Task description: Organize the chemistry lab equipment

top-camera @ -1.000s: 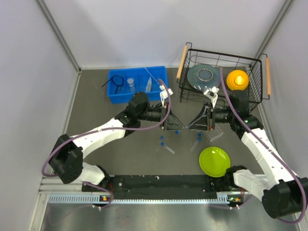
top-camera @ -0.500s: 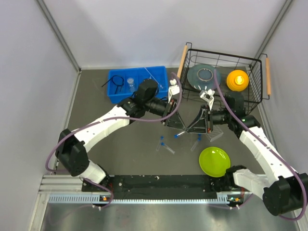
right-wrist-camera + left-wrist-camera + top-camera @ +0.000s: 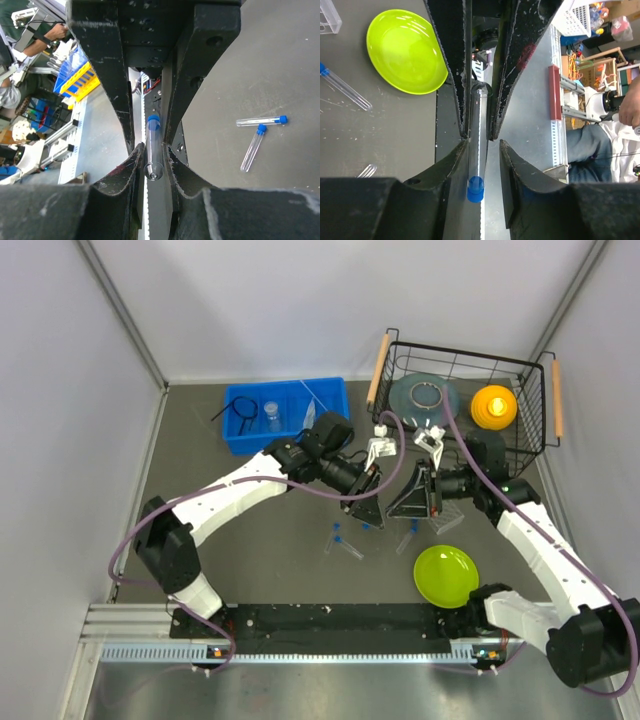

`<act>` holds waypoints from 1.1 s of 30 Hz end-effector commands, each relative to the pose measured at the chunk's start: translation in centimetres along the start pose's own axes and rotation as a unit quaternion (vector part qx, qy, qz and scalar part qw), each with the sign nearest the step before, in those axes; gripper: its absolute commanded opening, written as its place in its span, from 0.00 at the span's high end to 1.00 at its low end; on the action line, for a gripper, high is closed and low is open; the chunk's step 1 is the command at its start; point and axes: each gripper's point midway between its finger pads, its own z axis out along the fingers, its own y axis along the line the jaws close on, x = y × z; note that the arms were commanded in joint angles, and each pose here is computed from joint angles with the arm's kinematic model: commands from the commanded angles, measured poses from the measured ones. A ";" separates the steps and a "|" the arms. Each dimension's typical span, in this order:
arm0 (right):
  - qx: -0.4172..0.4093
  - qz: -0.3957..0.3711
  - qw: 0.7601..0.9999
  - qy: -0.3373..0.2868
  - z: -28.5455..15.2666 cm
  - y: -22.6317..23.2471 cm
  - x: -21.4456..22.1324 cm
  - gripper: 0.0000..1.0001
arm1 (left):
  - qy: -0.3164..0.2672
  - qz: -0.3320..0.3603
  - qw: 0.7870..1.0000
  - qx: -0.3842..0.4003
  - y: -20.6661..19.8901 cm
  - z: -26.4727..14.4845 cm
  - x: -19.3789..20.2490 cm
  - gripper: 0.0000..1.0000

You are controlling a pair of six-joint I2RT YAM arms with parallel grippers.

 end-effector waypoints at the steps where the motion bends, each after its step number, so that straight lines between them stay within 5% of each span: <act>1: -0.012 -0.045 0.999 -0.004 0.1 1.0 -1.4 0.83 | 0.006 0.035 0.999 0.012 -1.2 0.0 -0.4 0.69; 3: -0.012 -0.043 0.999 -0.004 0.0 0.9 -1.3 0.83 | 0.008 0.032 0.999 0.012 -1.1 0.0 -0.3 0.81; 10: -0.011 -0.049 0.999 -0.002 0.0 1.0 -1.2 0.75 | -0.012 0.015 1.000 0.007 -1.1 -0.1 -0.6 0.97; 17: 0.039 -0.136 0.990 0.025 -1.2 1.6 -1.5 0.05 | -0.098 -0.039 0.994 0.017 -1.0 -2.0 -1.1 0.99; 18: 0.071 -0.152 0.985 0.038 -1.7 1.0 -1.5 0.01 | -0.104 -0.086 0.991 0.021 -1.0 -2.2 0.0 0.99; 23: 0.121 -0.343 0.927 0.093 -4.4 2.3 -4.0 0.01 | -0.105 -0.191 0.975 0.039 -0.2 -2.8 1.5 1.00; 33: -0.107 -0.487 0.833 0.241 -0.2 6.5 1.5 0.01 | -0.014 -0.297 0.952 0.069 0.6 -0.9 2.6 1.00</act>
